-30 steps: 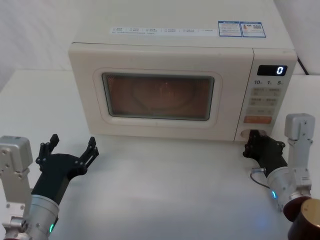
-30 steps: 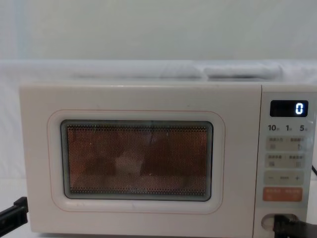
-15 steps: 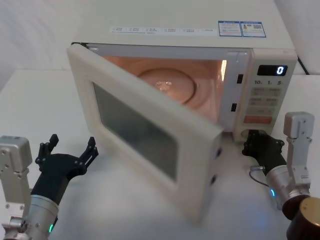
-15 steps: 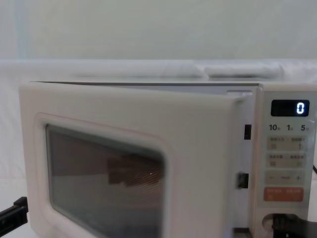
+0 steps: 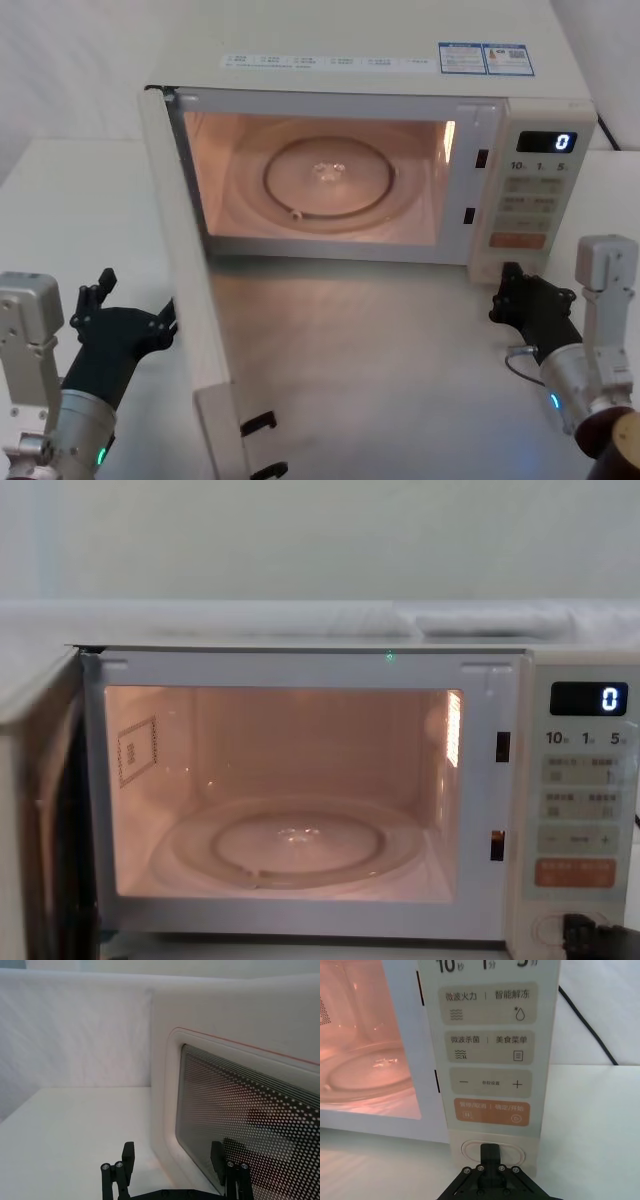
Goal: Press the button to open the microwave door with one hand; close the microwave door with the other hand.
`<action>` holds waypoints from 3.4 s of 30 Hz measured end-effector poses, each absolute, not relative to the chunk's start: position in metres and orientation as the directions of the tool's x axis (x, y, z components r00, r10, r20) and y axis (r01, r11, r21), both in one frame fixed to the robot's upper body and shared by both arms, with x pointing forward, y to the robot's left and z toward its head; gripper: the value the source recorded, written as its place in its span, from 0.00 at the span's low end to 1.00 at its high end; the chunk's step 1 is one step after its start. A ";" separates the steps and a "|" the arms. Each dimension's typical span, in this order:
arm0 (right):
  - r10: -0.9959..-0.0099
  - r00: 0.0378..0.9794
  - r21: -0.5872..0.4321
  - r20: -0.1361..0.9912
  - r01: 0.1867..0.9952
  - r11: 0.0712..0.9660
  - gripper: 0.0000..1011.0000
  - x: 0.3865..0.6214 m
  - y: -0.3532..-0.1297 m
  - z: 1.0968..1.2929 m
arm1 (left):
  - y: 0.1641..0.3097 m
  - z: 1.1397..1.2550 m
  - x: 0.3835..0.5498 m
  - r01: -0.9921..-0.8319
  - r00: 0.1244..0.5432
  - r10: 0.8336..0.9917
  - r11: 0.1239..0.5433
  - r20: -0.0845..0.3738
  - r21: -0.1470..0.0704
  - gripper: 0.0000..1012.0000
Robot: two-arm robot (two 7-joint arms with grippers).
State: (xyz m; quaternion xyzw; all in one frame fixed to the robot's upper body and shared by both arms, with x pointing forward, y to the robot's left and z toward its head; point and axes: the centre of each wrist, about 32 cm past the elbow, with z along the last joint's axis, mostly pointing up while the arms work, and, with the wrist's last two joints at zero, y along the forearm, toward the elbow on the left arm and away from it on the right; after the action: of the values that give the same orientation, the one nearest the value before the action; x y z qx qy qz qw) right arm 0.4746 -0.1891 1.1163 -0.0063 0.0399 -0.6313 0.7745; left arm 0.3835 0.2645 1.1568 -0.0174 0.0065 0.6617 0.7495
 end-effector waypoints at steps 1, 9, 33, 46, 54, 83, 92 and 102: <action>-0.978 0.200 -0.061 -0.053 0.977 0.204 0.00 0.473 -0.190 1.116 | 0.265 1.157 0.384 -0.992 0.123 0.992 0.122 -0.032 -0.018 0.99; -0.975 0.216 -0.060 -0.046 0.974 0.219 0.00 0.458 -0.196 1.119 | 0.265 1.157 0.384 -0.992 0.124 0.992 0.124 -0.033 -0.018 0.99; -0.937 0.349 0.011 0.002 0.937 0.349 0.14 0.425 -0.221 1.129 | 0.265 1.157 0.384 -0.992 0.125 0.992 0.124 -0.033 -0.018 0.99; -0.935 0.353 0.016 0.037 0.935 0.354 0.52 0.420 -0.225 1.128 | 0.265 1.157 0.384 -0.992 0.125 0.992 0.124 -0.033 -0.018 0.99; -0.935 0.353 0.018 0.035 0.935 0.354 0.76 0.421 -0.226 1.129 | 0.265 1.157 0.384 -0.992 0.125 0.992 0.124 -0.033 -0.018 0.99; -0.935 0.354 0.019 0.029 0.935 0.354 0.99 0.421 -0.226 1.129 | 0.265 1.157 0.384 -0.992 0.125 0.992 0.124 -0.033 -0.018 0.99; -0.935 0.354 0.019 0.029 0.935 0.354 0.99 0.421 -0.226 1.129 | 0.265 1.157 0.384 -0.992 0.125 0.992 0.124 -0.033 -0.018 0.99; -0.935 0.354 0.019 0.029 0.935 0.354 0.99 0.421 -0.226 1.129 | 0.265 1.157 0.384 -0.992 0.125 0.992 0.124 -0.033 -0.017 0.99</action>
State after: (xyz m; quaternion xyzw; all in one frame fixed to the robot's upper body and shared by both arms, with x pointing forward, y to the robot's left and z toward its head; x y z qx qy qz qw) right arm 0.4210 -0.2258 1.1289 -0.0007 -0.0174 -0.5682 0.8227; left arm 0.3835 0.2645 1.1568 -0.0174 0.0065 0.6616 0.7497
